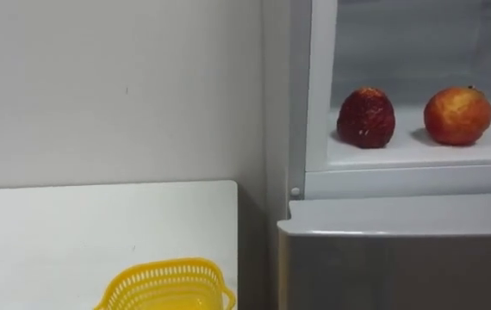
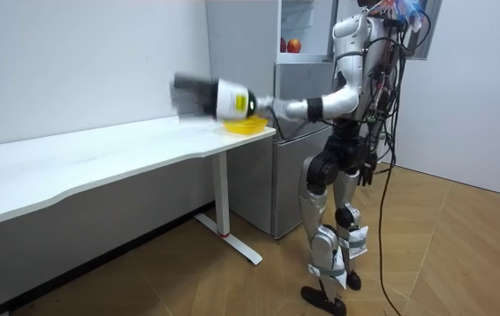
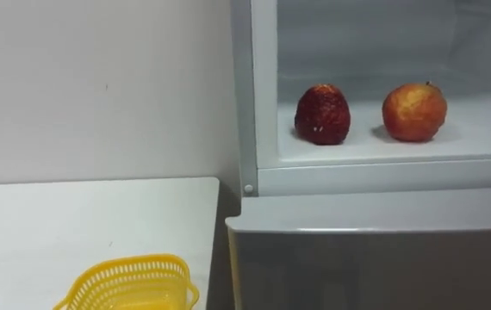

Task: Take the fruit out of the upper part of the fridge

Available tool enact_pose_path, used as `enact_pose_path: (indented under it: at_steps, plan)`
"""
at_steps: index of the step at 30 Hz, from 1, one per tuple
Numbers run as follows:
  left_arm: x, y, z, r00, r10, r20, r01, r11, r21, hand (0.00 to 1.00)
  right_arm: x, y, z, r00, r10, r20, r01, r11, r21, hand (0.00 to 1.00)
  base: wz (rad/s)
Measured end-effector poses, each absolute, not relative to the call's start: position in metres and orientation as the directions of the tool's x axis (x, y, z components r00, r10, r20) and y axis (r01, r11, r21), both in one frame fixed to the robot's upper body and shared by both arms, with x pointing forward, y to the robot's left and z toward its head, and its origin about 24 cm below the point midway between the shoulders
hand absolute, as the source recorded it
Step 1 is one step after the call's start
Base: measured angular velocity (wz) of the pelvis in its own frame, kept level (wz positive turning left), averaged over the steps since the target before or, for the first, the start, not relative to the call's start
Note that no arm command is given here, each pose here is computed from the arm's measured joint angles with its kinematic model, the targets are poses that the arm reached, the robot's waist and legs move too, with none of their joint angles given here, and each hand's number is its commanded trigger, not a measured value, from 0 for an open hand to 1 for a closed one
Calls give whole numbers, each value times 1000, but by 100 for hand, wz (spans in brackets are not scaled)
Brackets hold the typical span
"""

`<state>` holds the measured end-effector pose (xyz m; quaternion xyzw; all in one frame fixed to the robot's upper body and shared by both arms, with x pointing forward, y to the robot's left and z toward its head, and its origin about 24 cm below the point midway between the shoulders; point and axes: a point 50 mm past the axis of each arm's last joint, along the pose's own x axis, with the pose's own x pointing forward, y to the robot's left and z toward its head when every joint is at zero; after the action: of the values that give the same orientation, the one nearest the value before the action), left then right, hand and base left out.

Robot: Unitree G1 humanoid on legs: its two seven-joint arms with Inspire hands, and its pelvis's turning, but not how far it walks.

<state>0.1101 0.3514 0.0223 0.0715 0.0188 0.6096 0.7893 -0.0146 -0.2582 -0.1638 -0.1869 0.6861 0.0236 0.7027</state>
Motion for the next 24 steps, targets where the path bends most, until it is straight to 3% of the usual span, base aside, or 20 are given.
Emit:
enact_pose_path:
  at_steps: [5,10,19,24]
  plan:
    - [79,326,-63,165,929,-331,-928,260,268,0,-9,-257,-165,50,-223,-974,-303,926,-227,0,1]
    - [33,293,-124,52,788,-613,-811,392,435,0,-7,-250,-167,38,-209,-977,-304,929,-210,0,-1]
    - [-38,258,-159,-140,528,-837,-665,576,475,0,-17,-244,-168,-46,-180,-983,-352,923,-152,0,-1]
    - [-36,242,-166,-83,390,-917,-484,789,380,0,-12,-244,-169,-67,-159,-985,-352,928,-126,0,6]
